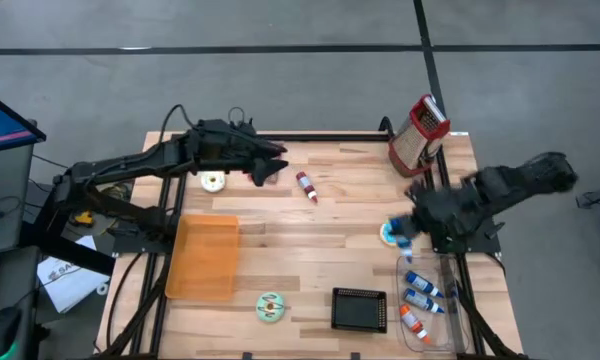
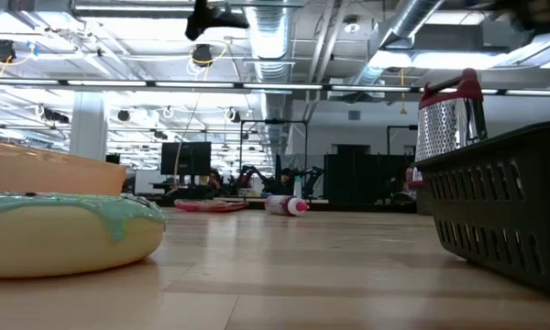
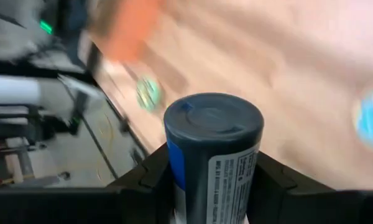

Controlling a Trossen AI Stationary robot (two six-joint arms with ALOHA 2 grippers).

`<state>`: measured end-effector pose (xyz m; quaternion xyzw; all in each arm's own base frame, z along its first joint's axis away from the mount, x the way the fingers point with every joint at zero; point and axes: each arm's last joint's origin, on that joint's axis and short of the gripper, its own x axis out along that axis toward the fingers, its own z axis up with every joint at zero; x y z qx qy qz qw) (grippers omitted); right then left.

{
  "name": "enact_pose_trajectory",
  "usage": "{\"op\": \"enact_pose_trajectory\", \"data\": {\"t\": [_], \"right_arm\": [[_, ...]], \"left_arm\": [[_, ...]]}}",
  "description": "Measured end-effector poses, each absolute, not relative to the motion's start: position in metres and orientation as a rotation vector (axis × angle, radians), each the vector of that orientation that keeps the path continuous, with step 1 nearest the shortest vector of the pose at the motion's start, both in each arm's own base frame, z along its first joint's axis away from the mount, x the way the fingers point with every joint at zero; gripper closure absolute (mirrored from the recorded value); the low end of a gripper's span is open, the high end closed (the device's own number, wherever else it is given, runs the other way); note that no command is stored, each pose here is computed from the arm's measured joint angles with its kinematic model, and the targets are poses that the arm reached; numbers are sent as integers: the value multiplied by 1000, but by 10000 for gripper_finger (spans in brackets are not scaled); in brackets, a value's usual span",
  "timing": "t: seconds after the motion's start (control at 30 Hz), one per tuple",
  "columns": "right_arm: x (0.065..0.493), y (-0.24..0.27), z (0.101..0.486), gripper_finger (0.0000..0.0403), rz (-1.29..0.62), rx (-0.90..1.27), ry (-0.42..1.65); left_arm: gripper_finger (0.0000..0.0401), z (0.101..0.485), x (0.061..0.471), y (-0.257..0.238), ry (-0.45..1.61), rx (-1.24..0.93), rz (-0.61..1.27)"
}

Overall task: Pick & Place Food Item
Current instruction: Put the blue food coloring bottle into the transparent bin

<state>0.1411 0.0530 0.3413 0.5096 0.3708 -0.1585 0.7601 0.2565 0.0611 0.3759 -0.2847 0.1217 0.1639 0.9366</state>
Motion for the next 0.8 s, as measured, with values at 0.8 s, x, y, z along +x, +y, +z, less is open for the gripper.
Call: {"op": "enact_pose_trajectory", "data": {"t": [0.8], "right_arm": [[110,212,207,264,-631,1053,1389]], "left_arm": [[120,362,247,59,192,-628,358]]}}
